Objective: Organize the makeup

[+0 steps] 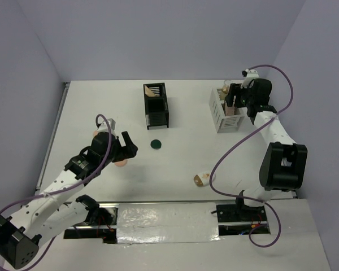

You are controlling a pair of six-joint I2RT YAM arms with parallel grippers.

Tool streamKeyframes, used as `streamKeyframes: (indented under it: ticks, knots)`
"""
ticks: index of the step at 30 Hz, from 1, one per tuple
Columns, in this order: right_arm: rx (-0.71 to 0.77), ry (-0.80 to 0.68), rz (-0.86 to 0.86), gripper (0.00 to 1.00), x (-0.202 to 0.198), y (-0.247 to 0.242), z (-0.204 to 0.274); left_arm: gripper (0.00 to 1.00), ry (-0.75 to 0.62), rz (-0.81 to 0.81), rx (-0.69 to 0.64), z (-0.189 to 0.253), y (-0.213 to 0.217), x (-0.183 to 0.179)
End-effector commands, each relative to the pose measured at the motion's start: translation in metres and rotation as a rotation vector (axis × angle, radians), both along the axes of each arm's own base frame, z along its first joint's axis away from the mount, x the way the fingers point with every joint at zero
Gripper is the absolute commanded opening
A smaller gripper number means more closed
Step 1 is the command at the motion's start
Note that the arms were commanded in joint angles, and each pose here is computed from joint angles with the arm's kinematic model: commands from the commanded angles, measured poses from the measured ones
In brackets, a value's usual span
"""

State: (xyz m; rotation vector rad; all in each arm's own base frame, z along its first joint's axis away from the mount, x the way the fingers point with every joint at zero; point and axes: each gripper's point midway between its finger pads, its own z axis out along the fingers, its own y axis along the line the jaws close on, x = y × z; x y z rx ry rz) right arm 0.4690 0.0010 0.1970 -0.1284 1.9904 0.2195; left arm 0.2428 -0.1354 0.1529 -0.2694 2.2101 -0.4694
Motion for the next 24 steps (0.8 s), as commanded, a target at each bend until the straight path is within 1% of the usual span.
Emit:
streamKeyframes:
  ticks: [1,5,6,7,8,9,11,12,13,14,15,16,17,18,19,20,21,22,23,24]
  knots:
    - [-0.020,-0.067,-0.002,0.73,0.010,-0.005,0.013,0.97,-0.060,-0.018,-0.022,0.020,-0.005,0.009]
    - [-0.023,-0.070,0.004,0.74,0.007,-0.006,0.018,0.96,-0.060,-0.036,-0.033,0.020,-0.009,0.010]
    - [-0.020,-0.055,0.021,0.75,0.003,-0.005,0.018,0.93,-0.063,-0.052,-0.034,0.021,-0.011,0.009]
    - [-0.028,-0.072,0.032,0.76,-0.002,-0.004,0.029,0.90,-0.067,-0.069,-0.041,0.022,-0.014,0.009]
    - [-0.042,-0.081,0.056,0.77,-0.006,-0.002,0.037,0.87,-0.079,-0.118,-0.072,0.026,-0.024,0.008]
    - [-0.080,-0.087,0.148,0.77,-0.017,0.006,0.039,0.65,-0.089,-0.168,-0.079,0.027,-0.031,0.007]
    - [-0.124,-0.152,0.274,0.75,-0.038,0.019,0.062,0.29,-0.111,-0.257,-0.122,0.033,-0.051,0.010]
    - [-0.138,-0.161,0.407,0.72,-0.055,0.035,0.062,0.00,-0.095,-0.340,-0.152,0.033,-0.064,0.004]
    - [-0.141,-0.170,0.466,0.63,-0.066,0.043,0.066,0.00,-0.060,-0.385,-0.159,0.026,-0.075,0.005]
    - [-0.121,-0.133,0.532,0.53,-0.086,0.052,0.064,0.00,-0.067,-0.435,-0.167,0.027,-0.086,0.005]
    - [-0.126,-0.157,0.622,0.39,-0.098,0.063,0.067,0.00,-0.041,-0.513,-0.167,0.024,-0.106,0.000]
    - [-0.109,-0.139,0.644,0.18,-0.107,0.066,0.065,0.03,-0.035,-0.552,-0.154,0.023,-0.116,-0.002]
    - [-0.094,-0.128,0.654,0.14,-0.119,0.069,0.067,0.08,-0.038,-0.625,-0.128,0.023,-0.133,-0.011]
    - [-0.067,-0.124,0.662,0.17,-0.127,0.072,0.068,0.28,-0.022,-0.668,-0.109,0.022,-0.150,-0.007]
    - [-0.052,-0.126,0.663,0.27,-0.133,0.073,0.070,0.40,-0.012,-0.697,-0.084,0.019,-0.161,-0.008]
    - [-0.036,-0.124,0.653,0.44,-0.137,0.072,0.068,0.52,-0.015,-0.757,-0.043,0.017,-0.175,-0.016]
    - [0.001,-0.133,0.613,0.73,-0.145,0.070,0.077,0.69,0.009,-0.777,0.001,0.012,-0.189,-0.010]
    - [0.027,-0.121,0.590,0.84,-0.149,0.069,0.071,0.72,0.010,-0.813,0.041,0.007,-0.197,-0.010]
    - [0.033,-0.147,0.579,0.91,-0.151,0.068,0.076,0.74,-0.023,-0.854,0.044,0.022,-0.217,-0.010]
    - [0.039,-0.162,0.568,0.98,-0.157,0.067,0.081,0.75,0.028,-0.879,0.095,0.002,-0.225,-0.011]
